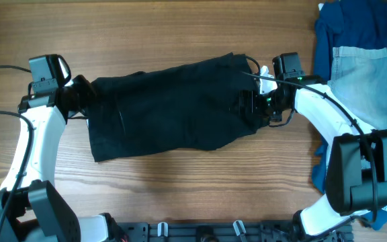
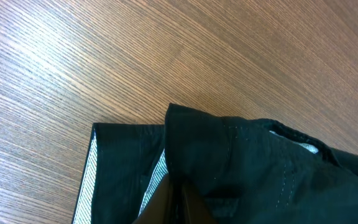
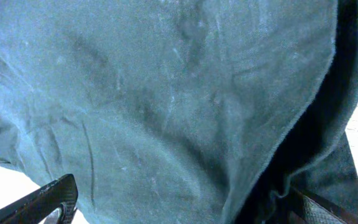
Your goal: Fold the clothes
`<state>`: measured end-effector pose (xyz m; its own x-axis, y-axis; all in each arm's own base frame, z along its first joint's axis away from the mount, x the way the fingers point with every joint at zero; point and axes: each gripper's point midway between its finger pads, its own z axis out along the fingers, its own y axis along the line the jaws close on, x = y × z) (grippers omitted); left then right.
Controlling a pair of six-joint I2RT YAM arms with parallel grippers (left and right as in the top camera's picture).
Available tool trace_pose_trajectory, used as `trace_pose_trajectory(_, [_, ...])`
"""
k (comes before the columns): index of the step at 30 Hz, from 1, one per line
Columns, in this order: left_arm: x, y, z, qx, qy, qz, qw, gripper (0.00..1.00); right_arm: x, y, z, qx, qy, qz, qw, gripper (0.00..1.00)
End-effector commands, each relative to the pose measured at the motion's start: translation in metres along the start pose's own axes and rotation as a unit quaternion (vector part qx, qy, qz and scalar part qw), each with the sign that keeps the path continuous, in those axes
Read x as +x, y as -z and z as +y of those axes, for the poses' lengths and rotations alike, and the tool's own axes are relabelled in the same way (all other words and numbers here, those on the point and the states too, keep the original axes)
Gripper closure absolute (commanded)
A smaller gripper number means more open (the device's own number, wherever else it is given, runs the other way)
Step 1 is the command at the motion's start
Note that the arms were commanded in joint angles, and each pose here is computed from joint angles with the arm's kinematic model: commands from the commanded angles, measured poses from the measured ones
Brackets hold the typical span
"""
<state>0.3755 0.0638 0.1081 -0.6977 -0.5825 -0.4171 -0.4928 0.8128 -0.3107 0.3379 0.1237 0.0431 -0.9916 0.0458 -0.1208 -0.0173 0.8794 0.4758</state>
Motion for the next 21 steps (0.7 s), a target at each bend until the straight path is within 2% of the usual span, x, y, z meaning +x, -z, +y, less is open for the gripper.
trace_pose_trajectory(1, [-0.002,0.002,0.005,-0.009,-0.002,-0.005,1.000,0.96,0.004,-0.003,-0.015,0.043,-0.022,0.006,0.999,0.00])
trace_pose_trajectory(10, [0.000,0.002,0.006,-0.011,-0.001,-0.001,1.000,0.96,0.020,-0.036,-0.044,0.081,-0.059,0.055,0.993,0.00])
trace_pose_trajectory(13, [0.003,0.002,0.007,-0.014,0.000,0.005,1.000,0.90,0.024,-0.042,-0.048,0.084,-0.062,0.067,0.992,0.00])
trace_pose_trajectory(15, [0.004,0.002,0.008,-0.016,0.001,0.009,1.000,0.96,0.024,-0.042,-0.048,0.084,-0.063,0.067,0.992,0.00])
trace_pose_trajectory(21, [-0.010,0.007,0.049,-0.064,0.040,-0.010,0.997,0.96,0.025,-0.042,-0.048,0.084,-0.063,0.068,0.992,0.00])
